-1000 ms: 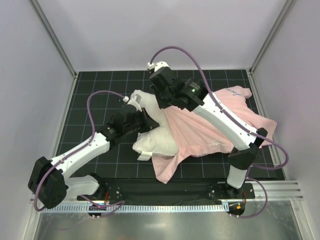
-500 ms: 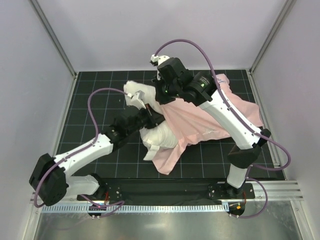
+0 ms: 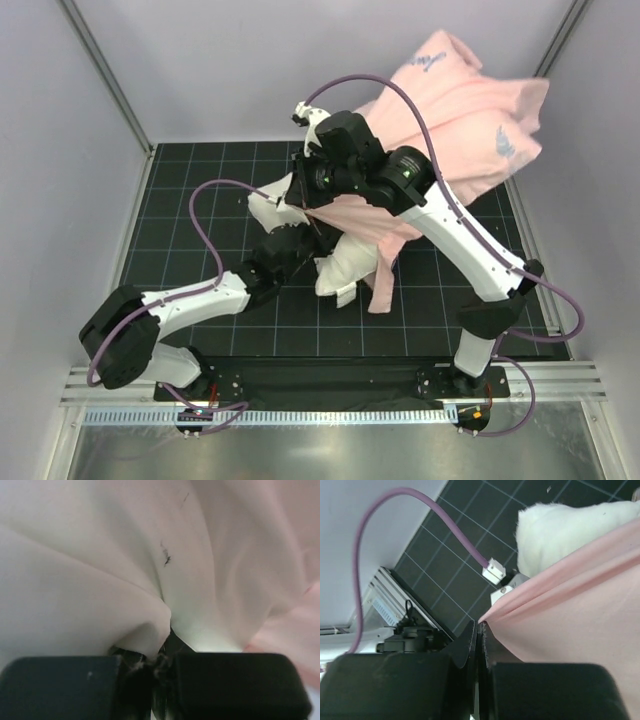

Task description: Put the pillow into the pillowcase

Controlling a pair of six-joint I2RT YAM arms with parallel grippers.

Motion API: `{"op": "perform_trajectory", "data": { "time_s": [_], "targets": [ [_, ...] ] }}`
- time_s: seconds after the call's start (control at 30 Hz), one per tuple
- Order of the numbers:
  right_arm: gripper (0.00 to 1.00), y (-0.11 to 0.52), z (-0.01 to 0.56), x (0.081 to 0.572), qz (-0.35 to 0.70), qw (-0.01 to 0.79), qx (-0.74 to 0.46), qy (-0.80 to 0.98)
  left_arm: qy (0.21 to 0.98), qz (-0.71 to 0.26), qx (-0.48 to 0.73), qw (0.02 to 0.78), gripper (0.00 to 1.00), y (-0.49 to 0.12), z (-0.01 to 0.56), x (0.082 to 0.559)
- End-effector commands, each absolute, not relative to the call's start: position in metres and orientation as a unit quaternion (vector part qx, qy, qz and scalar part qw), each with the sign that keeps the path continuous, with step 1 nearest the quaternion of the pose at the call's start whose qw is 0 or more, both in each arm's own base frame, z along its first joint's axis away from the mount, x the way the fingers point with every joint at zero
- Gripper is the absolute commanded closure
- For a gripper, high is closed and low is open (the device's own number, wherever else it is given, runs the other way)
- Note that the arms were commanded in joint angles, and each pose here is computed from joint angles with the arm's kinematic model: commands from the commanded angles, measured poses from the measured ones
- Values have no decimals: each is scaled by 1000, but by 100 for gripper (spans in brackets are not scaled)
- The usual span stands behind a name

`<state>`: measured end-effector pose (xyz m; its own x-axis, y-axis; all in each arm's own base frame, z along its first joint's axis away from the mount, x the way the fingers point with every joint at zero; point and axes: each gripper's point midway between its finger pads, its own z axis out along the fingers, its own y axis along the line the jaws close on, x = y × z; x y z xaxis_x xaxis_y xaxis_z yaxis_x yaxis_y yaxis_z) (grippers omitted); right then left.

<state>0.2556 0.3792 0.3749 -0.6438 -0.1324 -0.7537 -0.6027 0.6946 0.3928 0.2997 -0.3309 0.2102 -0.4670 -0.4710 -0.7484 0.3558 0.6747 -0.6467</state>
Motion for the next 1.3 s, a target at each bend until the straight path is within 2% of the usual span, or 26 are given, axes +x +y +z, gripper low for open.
{"op": "perform_trajectory", "data": {
  "time_s": [0.0,0.17,0.23,0.27,0.5,0.57,0.6,0.73,0.9,1.07,1.17,1.2,1.23,1.27],
  "targets": [
    [96,394,521,185,526,430,-248,691,656,-448,-61,604,100,-335,299,317],
    [96,366,510,206,491,454,-224,709,634,-451,-71,624,100,-300,317,291],
    [96,362,501,209,483,454,-221,715,644,-426,-70,631,100,-283,308,284],
    [96,362,498,211,480,453,-222,718,628,-432,-74,643,100,-270,325,275],
    [96,378,469,216,478,424,-232,733,615,-429,-75,658,100,-231,350,246],
    [96,392,462,214,491,405,-235,734,618,-430,-75,654,100,-232,345,245],
    [96,415,459,197,506,385,-258,728,628,-424,-73,649,100,-242,332,252],
    [96,423,459,192,508,378,-264,727,648,-413,-59,637,100,-261,307,263],
    [96,403,435,211,454,404,-242,756,657,-410,-62,630,100,-259,290,259],
    [96,370,414,231,425,431,-204,769,720,-388,-66,572,99,-261,244,254],
    [92,356,389,239,393,434,-192,787,765,-370,-59,524,86,-268,209,248],
    [92,353,376,241,376,431,-192,797,780,-357,-58,511,73,-268,197,248],
    [92,346,369,248,353,440,-182,805,790,-349,-57,500,66,-267,190,246],
    [92,337,361,252,327,443,-178,815,811,-331,-48,480,54,-265,180,242]
  ]
}}
